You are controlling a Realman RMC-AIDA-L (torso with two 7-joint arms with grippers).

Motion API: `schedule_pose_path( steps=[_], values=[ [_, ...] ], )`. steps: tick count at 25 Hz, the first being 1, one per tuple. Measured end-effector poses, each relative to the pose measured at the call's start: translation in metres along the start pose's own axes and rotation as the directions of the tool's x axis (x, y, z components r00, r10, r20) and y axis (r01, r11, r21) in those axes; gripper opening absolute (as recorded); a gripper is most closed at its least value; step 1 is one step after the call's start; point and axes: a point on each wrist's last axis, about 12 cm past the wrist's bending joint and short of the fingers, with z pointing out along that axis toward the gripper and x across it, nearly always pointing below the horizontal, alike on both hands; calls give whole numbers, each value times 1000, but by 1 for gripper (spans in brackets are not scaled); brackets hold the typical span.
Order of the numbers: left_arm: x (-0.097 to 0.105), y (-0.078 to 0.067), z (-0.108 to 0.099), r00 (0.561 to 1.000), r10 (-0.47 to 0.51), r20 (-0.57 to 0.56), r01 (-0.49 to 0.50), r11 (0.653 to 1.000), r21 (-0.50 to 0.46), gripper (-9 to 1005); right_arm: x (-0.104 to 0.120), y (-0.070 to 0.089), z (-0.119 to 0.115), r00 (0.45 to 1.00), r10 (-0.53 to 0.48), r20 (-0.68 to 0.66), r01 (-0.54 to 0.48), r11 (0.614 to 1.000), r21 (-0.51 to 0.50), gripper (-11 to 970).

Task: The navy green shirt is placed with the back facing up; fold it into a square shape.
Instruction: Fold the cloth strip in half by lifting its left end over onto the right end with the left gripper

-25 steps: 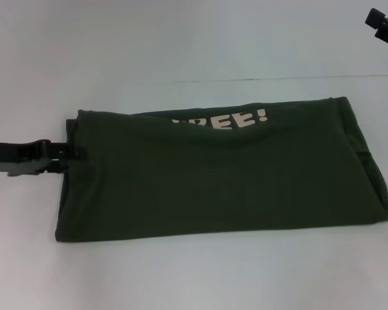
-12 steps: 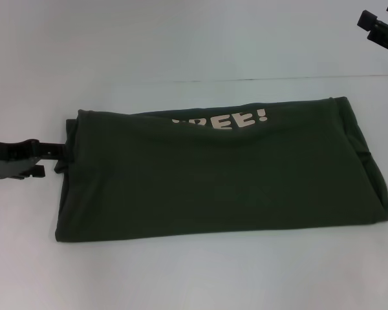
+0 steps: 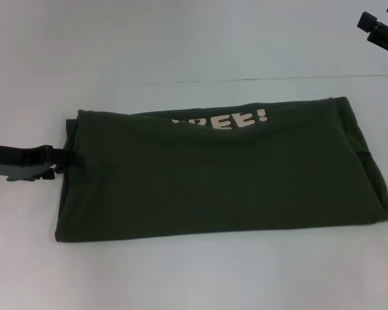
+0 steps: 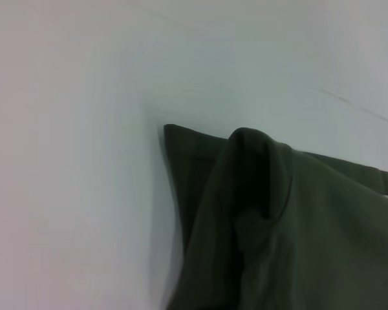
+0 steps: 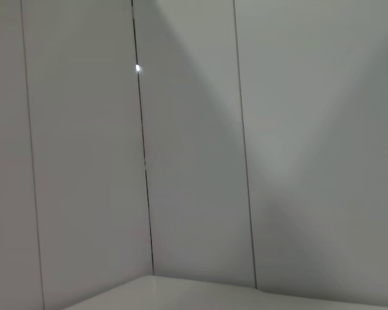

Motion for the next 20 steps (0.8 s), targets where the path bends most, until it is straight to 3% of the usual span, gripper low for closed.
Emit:
schedule_pose_path(
  steps=[20],
  values=[
    [9, 3, 16, 1000, -7, 15, 8, 999, -37, 847, -3, -2, 0, 1000, -16, -5, 16, 1000, -8, 825]
  ],
)
